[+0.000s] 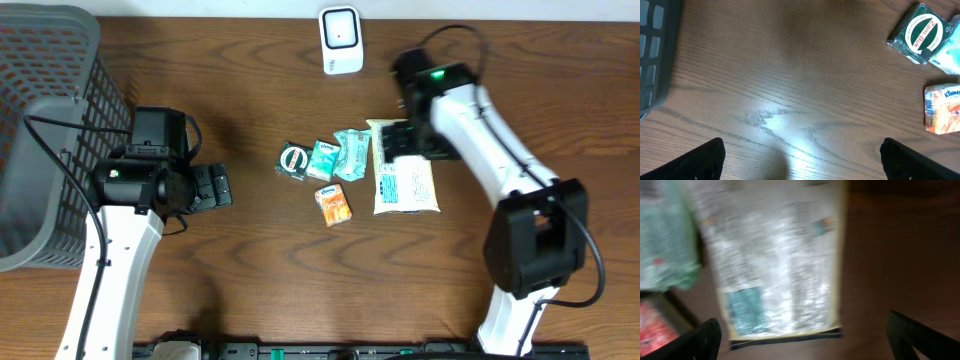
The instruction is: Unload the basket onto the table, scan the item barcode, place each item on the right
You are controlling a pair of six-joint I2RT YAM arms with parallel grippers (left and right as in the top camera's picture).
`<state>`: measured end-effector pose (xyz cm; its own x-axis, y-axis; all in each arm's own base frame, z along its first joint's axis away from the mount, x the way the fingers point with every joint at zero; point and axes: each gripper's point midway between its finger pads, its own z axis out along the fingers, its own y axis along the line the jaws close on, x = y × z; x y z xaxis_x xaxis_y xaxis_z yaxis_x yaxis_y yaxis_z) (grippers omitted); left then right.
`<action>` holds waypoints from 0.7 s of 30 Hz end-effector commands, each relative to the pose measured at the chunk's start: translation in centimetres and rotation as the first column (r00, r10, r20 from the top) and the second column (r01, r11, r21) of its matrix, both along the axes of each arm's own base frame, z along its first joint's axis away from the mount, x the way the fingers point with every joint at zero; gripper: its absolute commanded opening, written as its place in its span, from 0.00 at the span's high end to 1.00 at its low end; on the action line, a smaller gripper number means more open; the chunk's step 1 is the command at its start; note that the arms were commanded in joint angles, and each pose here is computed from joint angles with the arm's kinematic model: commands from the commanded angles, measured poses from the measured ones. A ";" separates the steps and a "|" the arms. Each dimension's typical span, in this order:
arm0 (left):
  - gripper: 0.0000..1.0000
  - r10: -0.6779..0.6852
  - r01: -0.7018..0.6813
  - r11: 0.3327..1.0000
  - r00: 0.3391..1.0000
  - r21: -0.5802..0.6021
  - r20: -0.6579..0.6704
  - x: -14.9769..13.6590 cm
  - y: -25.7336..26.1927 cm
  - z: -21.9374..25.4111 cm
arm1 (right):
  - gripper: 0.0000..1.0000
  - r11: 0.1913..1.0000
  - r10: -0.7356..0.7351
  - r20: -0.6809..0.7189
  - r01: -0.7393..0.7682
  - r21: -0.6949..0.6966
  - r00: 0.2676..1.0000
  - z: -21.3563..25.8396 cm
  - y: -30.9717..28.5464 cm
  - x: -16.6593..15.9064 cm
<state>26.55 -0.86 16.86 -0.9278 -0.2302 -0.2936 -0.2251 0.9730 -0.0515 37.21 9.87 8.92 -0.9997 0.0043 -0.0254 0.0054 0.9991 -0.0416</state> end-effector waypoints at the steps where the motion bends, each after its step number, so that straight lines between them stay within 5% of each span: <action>1: 0.02 0.010 -0.010 1.000 1.000 0.002 -0.010 -0.1 0.0 -0.3 | 0.01 0.991 0.047 -0.007 -0.046 0.127 0.999 0.7 -0.9 0.2; 17: 0.02 0.010 -0.010 1.000 1.000 0.002 -0.010 -0.1 0.0 -0.3 | 0.01 0.895 0.043 -0.037 -0.022 0.446 0.998 -6.9 -0.5 -2.2; 21: 0.02 0.010 -0.010 1.000 1.000 0.002 -0.010 -0.1 0.0 -0.3 | 0.09 0.868 0.045 -0.041 -0.018 0.496 0.998 -8.3 0.3 -3.3</action>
